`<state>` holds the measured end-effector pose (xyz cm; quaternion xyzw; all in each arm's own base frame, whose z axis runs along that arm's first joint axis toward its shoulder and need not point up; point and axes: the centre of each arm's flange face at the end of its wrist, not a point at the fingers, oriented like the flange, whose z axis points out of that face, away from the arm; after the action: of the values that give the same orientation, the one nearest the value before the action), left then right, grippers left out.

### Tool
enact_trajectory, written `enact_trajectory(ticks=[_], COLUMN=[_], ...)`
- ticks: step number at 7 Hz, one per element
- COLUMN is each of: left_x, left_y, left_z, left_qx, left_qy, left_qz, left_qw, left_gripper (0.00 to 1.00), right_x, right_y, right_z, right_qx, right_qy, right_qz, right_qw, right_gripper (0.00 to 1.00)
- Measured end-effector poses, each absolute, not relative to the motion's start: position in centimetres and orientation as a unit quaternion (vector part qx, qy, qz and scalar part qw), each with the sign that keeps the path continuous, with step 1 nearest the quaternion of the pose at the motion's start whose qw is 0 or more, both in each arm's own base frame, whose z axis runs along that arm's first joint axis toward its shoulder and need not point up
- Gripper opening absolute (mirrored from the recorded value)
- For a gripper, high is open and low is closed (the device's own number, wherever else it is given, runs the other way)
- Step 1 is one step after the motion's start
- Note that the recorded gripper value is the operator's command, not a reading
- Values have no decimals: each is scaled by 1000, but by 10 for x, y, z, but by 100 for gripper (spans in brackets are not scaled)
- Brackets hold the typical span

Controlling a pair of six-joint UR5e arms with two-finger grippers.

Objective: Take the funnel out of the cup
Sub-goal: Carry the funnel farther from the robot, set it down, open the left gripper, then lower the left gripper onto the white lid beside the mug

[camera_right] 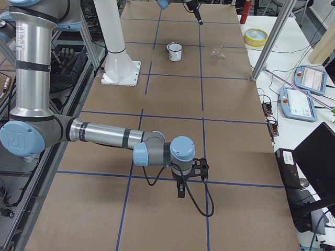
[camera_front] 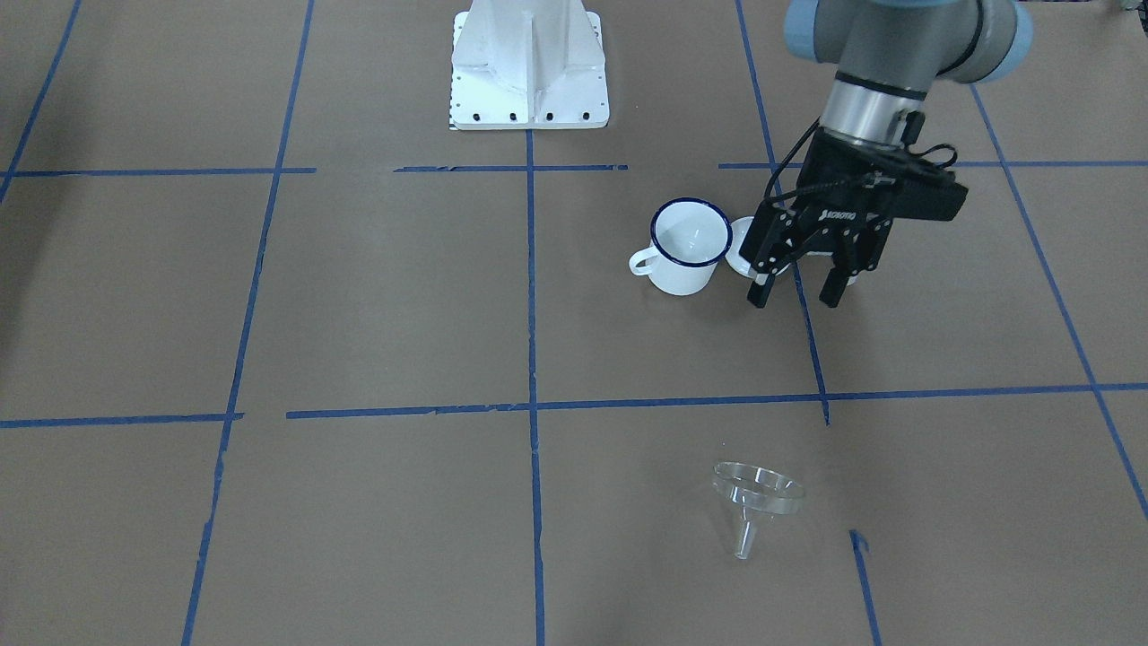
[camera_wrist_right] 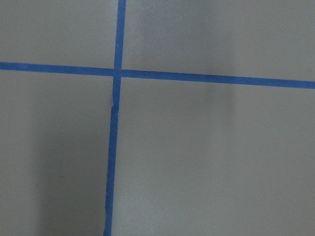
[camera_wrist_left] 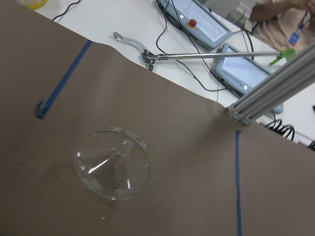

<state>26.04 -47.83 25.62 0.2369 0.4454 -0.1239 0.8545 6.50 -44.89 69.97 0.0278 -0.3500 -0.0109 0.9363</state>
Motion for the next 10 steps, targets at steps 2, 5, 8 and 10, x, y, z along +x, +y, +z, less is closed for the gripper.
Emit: enact_trajectory(ticks=[2, 5, 8, 10], left_x=[232, 298, 358, 376], left_y=[-444, -414, -389, -375], left_z=[296, 352, 382, 387], left_qx=[230, 160, 140, 131], left_qy=[399, 377, 391, 395], left_qz=[-9, 44, 89, 106], left_qw=[888, 911, 905, 903], left_gripper=[100, 100, 100, 95], right_x=[65, 65, 65, 65], right_y=[-449, -449, -449, -449], right_z=[700, 700, 700, 700], right_qx=[28, 28, 28, 28], right_qy=[-350, -350, -350, -350], right_qz=[-11, -11, -11, -11], right_qw=[936, 936, 936, 936], right_gripper=[100, 100, 100, 100])
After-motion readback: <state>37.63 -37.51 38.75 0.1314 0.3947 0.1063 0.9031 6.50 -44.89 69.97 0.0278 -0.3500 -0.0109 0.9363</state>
